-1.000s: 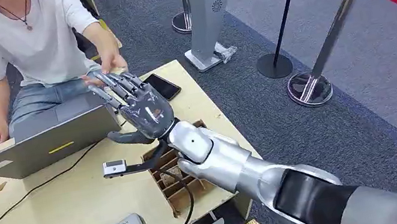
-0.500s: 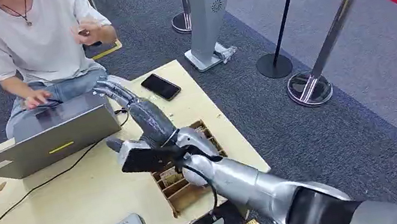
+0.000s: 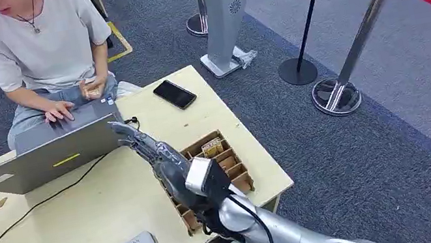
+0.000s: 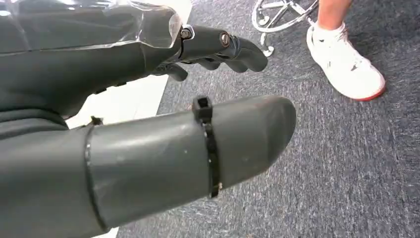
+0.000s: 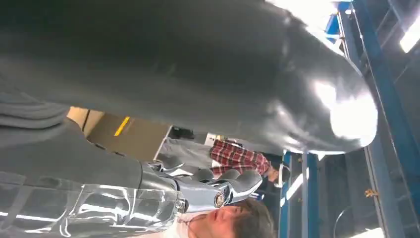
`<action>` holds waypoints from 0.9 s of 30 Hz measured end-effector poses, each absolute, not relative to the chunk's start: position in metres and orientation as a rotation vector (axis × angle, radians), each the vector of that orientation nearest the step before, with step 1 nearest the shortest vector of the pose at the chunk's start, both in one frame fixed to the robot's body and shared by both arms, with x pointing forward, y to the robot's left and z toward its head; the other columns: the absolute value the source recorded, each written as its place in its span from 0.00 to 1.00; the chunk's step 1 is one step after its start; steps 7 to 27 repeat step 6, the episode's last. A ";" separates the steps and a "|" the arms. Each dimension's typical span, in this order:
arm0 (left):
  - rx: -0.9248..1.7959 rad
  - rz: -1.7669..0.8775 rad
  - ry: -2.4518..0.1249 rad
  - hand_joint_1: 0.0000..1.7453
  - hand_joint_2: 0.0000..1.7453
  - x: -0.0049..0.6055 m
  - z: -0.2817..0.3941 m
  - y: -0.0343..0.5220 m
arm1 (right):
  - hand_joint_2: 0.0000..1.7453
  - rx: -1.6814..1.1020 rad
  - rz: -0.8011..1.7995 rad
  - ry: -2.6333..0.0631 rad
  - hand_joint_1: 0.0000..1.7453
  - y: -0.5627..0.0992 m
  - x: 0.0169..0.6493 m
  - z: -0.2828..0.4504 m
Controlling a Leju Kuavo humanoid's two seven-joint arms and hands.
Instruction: Pass the card to the sensor for recognition and then transmit it.
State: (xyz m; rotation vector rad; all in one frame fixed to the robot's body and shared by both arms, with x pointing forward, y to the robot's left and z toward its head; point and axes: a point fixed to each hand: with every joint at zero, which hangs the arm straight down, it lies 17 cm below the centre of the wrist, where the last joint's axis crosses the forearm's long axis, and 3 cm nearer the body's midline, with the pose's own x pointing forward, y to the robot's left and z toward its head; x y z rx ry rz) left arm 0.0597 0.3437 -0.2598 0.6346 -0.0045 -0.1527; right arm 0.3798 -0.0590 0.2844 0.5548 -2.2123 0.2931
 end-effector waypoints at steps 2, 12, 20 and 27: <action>0.625 -0.139 -0.019 0.00 0.00 0.061 -0.261 0.343 | 0.00 0.544 0.291 -2.210 0.00 -0.058 0.370 0.277; 0.565 0.096 -0.070 0.00 0.00 0.061 -0.265 0.338 | 0.00 0.500 0.294 -2.219 0.00 -0.060 0.355 0.268; 0.565 0.096 -0.070 0.00 0.00 0.061 -0.265 0.338 | 0.00 0.500 0.294 -2.219 0.00 -0.060 0.355 0.268; 0.565 0.096 -0.070 0.00 0.00 0.061 -0.265 0.338 | 0.00 0.500 0.294 -2.219 0.00 -0.060 0.355 0.268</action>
